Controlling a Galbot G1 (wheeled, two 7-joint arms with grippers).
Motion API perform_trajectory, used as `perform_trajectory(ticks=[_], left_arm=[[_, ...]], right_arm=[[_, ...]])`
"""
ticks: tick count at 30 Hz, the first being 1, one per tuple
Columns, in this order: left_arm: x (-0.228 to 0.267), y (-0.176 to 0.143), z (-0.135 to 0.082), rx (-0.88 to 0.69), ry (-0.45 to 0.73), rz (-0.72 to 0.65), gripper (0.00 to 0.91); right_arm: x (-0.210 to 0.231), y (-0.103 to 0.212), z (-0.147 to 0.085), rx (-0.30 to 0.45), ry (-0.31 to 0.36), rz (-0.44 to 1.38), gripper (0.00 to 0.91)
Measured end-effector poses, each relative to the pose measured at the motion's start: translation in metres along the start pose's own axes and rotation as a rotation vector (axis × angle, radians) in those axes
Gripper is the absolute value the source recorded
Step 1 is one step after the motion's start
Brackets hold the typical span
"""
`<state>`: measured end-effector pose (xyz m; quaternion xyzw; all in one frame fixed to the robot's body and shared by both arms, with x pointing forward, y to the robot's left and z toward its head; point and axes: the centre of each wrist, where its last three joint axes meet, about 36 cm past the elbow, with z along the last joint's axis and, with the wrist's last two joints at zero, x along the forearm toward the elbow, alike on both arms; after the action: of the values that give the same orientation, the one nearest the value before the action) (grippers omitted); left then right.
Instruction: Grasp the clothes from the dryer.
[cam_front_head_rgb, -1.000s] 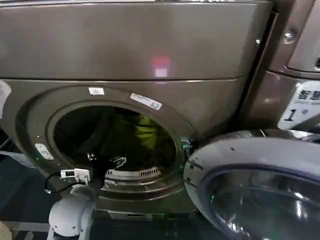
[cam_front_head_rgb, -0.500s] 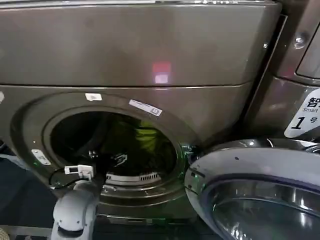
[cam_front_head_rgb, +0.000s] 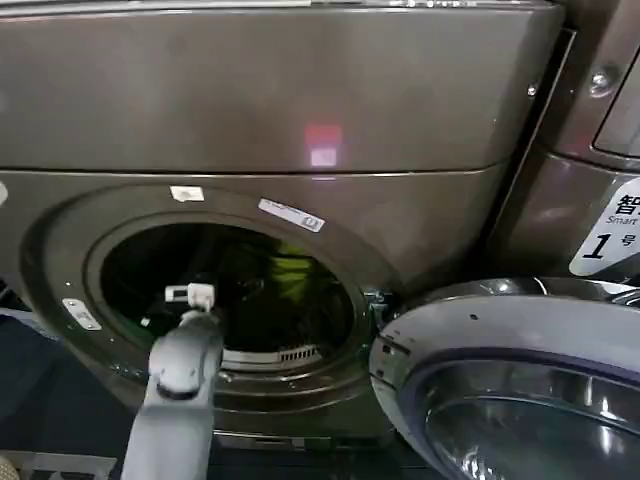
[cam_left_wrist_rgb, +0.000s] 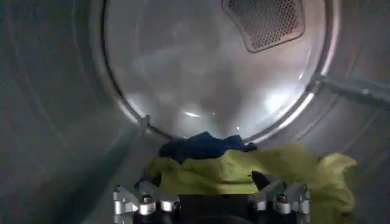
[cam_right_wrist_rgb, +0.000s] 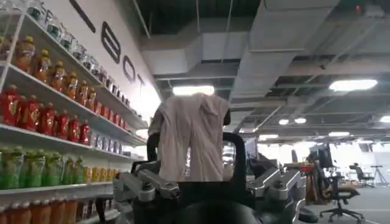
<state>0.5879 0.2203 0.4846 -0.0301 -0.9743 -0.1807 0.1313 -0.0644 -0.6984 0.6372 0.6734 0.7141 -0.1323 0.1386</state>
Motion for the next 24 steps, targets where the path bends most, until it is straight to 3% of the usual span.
perform_trajectory(ticks=[7, 13, 19, 24], left_arm=[[-0.034, 0.011, -0.009, -0.470, -0.029, 0.098, 0.907], [-0.057, 0.031, -0.031, -0.848, 0.007, 0.336, 0.907], [-0.077, 0.047, -0.052, -1.080, 0.048, 0.594, 0.907], [-0.089, 0.059, -0.066, -1.181, 0.095, 0.716, 0.907]], right_arm=[[0.002, 0.005, 0.007, 0.008, 0.008, -0.008, 0.907], [0.001, 0.003, 0.007, 0.016, 0.004, -0.010, 0.907], [0.001, 0.003, 0.010, 0.020, 0.007, -0.012, 0.907], [0.001, 0.001, 0.011, 0.025, 0.009, -0.010, 0.907]])
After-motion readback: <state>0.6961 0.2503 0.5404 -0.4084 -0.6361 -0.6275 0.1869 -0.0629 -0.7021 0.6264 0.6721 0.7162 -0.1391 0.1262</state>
